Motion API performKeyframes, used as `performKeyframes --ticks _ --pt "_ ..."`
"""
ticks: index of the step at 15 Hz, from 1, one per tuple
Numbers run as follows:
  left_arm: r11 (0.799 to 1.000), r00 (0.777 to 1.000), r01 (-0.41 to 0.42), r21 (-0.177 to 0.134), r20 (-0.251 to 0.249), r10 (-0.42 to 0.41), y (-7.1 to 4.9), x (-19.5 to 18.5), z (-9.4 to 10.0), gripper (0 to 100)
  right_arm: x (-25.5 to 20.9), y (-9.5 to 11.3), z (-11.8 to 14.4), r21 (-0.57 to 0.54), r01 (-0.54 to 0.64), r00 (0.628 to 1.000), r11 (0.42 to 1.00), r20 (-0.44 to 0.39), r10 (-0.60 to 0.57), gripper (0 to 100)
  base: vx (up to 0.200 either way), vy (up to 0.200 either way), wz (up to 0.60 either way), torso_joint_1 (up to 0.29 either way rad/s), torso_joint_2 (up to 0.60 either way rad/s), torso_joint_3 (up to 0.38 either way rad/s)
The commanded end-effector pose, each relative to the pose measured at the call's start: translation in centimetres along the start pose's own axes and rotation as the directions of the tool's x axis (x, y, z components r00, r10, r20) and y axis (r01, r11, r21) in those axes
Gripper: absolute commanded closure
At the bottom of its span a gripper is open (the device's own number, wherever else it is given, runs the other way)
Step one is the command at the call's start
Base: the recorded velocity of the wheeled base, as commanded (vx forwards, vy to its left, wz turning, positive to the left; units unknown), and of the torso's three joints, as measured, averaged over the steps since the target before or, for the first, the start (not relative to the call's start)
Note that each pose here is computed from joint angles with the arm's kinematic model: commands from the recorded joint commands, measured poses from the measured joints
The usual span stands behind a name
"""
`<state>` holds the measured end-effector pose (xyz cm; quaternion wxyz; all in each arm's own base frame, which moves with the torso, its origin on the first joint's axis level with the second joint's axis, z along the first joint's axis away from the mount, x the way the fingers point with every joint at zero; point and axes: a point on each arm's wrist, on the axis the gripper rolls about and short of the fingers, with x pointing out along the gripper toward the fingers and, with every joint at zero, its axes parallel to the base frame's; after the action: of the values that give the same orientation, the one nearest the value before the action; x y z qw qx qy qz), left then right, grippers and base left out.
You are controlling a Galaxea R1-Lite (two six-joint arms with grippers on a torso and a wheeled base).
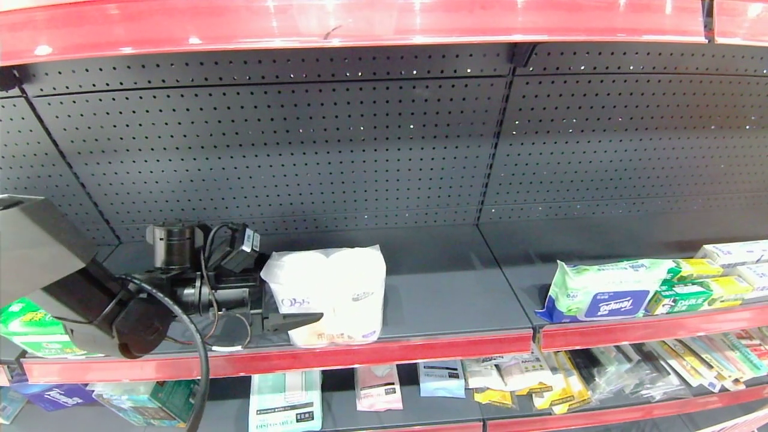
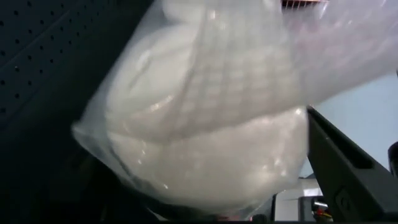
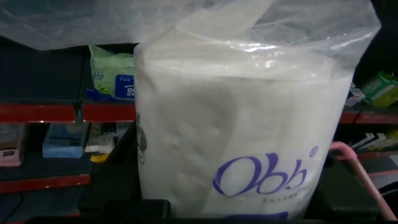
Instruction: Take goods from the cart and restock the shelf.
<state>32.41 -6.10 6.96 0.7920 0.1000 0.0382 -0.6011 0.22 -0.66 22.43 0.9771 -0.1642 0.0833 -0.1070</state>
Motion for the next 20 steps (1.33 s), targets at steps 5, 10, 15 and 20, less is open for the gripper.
performKeyframes --ticks 5,10,15,20 --pt "0.995 0.996 -0.06 0.081 0.071 0.054 -0.2 -2.0 5.0 0 0.0 0.0 -0.1 0.0 0.0 1.0 1.0 0.001 0.0 100 0.0 0.0 0.0 0.0 0.0 0.0" --pt "0.982 0.978 -0.185 0.041 0.102 0.18 -0.1 -3.8 6.7 0 0.2 0.1 -0.2 -0.004 -0.006 1.0 1.0 -0.011 0.006 100 0.0 0.0 0.0 0.0 0.0 0.0" --pt "0.918 0.902 -0.372 -0.136 0.182 0.392 -0.9 -3.5 8.3 0 0.2 0.2 -0.4 -0.005 -0.013 1.0 1.0 -0.018 0.013 100 0.0 0.0 0.0 0.0 0.0 0.01" --pt "0.739 0.721 -0.636 -0.221 0.171 0.671 -0.4 -3.6 8.4 0 0.5 0.3 -0.2 -0.008 -0.021 0.999 1.0 -0.025 0.021 100 0.0 0.0 0.0 0.0 0.0 0.0"
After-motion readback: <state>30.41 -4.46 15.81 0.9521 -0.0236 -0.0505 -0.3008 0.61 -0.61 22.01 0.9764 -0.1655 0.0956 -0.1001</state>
